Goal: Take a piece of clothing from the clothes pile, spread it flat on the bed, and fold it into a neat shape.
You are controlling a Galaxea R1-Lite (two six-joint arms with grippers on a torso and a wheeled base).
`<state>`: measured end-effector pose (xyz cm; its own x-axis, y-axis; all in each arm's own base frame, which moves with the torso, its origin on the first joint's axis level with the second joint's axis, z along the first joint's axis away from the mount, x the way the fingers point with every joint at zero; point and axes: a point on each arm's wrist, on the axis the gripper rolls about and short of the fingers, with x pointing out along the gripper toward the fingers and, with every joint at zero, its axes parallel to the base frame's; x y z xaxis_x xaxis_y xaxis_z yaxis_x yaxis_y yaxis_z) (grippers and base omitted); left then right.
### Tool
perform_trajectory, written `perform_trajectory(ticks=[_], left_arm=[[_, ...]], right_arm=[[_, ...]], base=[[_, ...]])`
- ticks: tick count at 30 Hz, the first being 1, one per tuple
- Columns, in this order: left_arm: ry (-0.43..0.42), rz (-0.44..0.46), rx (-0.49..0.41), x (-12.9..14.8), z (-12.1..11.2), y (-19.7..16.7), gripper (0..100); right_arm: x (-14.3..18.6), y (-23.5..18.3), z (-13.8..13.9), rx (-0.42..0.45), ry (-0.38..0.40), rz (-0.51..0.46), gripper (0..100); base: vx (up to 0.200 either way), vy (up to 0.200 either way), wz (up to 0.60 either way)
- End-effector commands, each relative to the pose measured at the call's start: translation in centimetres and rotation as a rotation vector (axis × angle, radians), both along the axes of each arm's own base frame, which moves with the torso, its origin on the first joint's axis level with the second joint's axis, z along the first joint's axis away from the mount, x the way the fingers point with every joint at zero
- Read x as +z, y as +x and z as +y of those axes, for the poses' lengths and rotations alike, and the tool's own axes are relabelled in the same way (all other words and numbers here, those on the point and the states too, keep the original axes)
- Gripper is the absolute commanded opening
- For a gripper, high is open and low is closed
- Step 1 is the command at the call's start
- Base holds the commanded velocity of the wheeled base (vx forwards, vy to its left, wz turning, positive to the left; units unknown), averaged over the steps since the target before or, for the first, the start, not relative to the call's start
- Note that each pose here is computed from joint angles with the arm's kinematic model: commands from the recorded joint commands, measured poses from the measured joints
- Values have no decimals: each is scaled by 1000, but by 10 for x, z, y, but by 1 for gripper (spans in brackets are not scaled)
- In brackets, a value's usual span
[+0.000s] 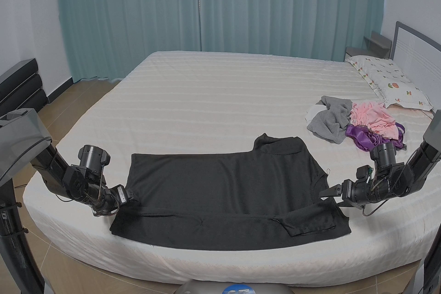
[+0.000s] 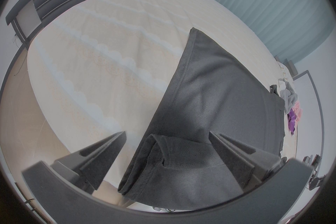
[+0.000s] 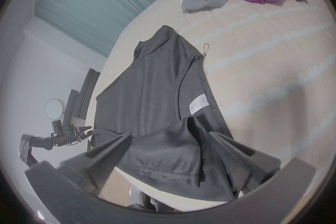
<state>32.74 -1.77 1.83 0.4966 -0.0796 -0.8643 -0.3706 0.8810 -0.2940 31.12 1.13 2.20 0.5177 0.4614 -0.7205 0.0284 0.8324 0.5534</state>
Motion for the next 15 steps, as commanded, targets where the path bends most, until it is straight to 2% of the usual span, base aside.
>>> perform_trajectory(ticks=[1,6,8,11,15], left_arm=[[-11,-45,28,16,5,-2,100],[-56,-96,58,37,10,-10,100],[-129,-112,65,48,8,-21,100],[-189,-86,63,47,4,-29,100],[-208,-44,70,39,-6,-29,100]], right_arm=[[15,-14,-3,-15,23,-30,100],[18,-33,-2,-32,45,-53,100],[16,-44,-2,-61,70,-61,100],[12,-51,-2,-107,107,-67,100],[8,-58,0,-167,171,-53,100]], base=[[0,0,0],[0,0,0],[0,0,0],[0,0,0],[0,0,0]])
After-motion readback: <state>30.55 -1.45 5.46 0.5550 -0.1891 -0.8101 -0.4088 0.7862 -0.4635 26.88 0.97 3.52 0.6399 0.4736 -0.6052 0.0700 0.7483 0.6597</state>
